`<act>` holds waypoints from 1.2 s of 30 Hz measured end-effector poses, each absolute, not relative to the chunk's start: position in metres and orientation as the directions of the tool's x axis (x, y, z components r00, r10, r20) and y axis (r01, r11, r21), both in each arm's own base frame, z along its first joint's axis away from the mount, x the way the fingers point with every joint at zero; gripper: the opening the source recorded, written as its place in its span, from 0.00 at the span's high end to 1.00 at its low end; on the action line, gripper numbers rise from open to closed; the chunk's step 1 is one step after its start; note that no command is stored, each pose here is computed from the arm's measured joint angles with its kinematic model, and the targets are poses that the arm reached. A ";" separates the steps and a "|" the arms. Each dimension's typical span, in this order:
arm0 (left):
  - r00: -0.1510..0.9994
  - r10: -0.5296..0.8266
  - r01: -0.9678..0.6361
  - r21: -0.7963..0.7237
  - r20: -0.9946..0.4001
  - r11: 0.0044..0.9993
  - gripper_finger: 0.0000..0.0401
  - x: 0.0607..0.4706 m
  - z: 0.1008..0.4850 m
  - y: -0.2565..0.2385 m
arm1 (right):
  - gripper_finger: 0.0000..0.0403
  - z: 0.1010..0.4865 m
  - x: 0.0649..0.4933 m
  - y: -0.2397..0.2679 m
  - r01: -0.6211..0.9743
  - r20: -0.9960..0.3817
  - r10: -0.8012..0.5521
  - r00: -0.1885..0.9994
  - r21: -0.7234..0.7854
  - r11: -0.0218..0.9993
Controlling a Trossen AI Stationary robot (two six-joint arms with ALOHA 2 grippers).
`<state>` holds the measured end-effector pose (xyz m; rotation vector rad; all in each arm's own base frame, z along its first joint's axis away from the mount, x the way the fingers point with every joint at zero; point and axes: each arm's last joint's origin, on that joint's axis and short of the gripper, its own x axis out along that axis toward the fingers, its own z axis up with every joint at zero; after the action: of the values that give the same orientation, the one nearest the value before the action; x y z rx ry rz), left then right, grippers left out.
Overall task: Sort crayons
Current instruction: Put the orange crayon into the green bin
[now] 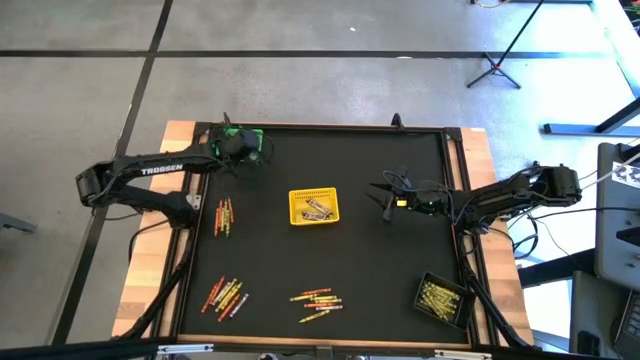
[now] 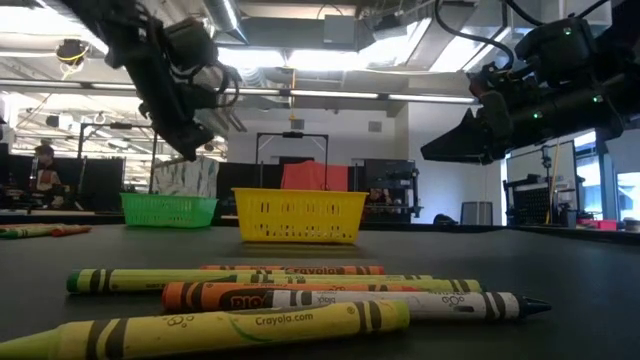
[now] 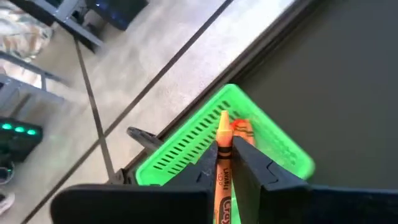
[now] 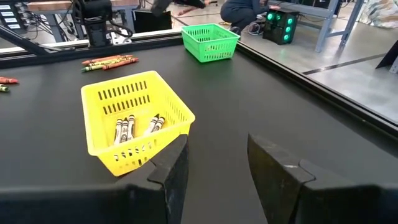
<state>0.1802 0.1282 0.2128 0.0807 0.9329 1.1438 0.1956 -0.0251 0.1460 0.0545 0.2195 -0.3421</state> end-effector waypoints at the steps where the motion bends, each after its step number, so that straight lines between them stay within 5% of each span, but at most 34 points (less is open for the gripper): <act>1: 0.092 0.802 -0.751 0.488 -0.590 0.445 0.95 0.178 0.211 0.133 | 0.60 0.146 0.196 -0.025 0.338 -0.223 -0.327 0.919 0.016 0.941; 14: 0.096 0.807 -0.750 0.490 -0.583 0.444 0.94 0.154 0.198 0.163 | 0.60 0.146 0.196 -0.025 0.338 -0.223 -0.326 0.919 0.016 0.941; 27: 0.125 0.795 -0.809 0.403 -0.594 0.428 0.75 0.158 0.197 0.158 | 0.60 0.146 0.196 -0.025 0.338 -0.223 -0.326 0.919 0.016 0.941; 36: 0.378 0.512 -0.741 0.080 -0.771 0.667 0.75 0.174 0.185 0.127 | 0.60 0.146 0.196 -0.025 0.338 -0.223 -0.326 0.919 0.016 0.941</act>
<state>0.1739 0.1272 0.1853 -0.3007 0.8641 0.8165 0.1956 -0.0251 0.1460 0.0545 0.2195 -0.3417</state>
